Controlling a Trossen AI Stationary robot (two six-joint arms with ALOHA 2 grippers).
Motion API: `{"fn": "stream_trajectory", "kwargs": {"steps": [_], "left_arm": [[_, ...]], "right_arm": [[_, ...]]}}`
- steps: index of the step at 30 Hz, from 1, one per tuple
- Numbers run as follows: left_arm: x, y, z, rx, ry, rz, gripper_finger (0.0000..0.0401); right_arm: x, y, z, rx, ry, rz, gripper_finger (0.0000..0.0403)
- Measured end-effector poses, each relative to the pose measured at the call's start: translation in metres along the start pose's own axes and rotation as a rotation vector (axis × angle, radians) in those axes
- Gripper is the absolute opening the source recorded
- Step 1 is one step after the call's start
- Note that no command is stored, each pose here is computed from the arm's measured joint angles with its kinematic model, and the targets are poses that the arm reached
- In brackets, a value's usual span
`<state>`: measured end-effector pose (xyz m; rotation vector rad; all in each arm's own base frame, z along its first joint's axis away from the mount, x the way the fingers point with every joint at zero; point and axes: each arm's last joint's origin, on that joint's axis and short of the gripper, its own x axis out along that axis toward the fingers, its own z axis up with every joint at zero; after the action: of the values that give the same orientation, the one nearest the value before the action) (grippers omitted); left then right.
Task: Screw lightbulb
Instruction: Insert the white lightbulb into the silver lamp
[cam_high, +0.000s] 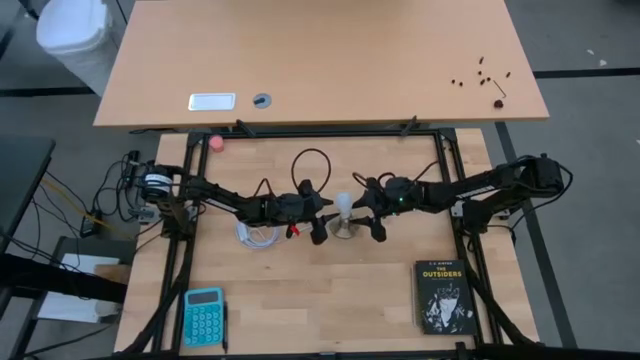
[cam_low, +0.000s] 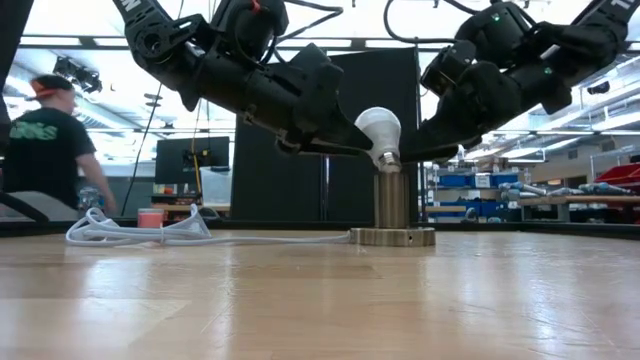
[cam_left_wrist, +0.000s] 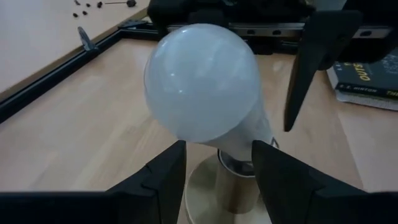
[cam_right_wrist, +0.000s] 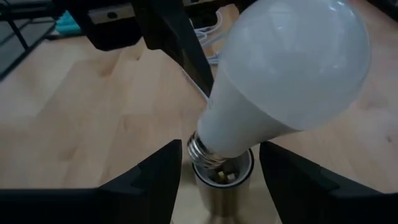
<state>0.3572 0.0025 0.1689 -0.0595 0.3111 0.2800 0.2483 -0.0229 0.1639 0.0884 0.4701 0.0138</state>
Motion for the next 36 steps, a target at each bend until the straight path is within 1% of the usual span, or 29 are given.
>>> {"fn": "stream_trajectory", "kwargs": {"steps": [4,10,15,20,24,30,36], "left_arm": [[0.0,0.0,0.0,0.0,0.001,-0.004,0.0187],[0.0,-0.001,0.0,0.0,0.002,-0.022,0.0187],[-0.001,-0.004,0.0,0.003,0.003,-0.033,0.0187],[-0.002,-0.01,-0.002,0.005,0.01,-0.08,0.0187],[-0.003,-0.013,-0.006,-0.017,0.054,-0.083,0.0187],[-0.004,-0.014,-0.013,-0.042,0.123,-0.075,0.0187],[-0.005,-0.013,-0.013,-0.058,0.123,-0.064,0.0187]], "right_arm": [[0.0,0.002,-0.002,-0.017,0.02,-0.01,0.0227],[0.001,0.004,-0.005,-0.056,0.046,-0.063,0.0227],[0.001,0.007,-0.005,-0.079,0.047,-0.051,0.0227],[0.001,0.014,-0.007,-0.114,0.062,-0.038,0.0227],[0.001,0.014,-0.01,-0.12,0.1,-0.068,0.0227],[0.001,0.014,-0.011,-0.12,0.106,-0.067,0.0227],[0.001,0.014,-0.011,-0.104,0.106,-0.061,0.0227]]}}
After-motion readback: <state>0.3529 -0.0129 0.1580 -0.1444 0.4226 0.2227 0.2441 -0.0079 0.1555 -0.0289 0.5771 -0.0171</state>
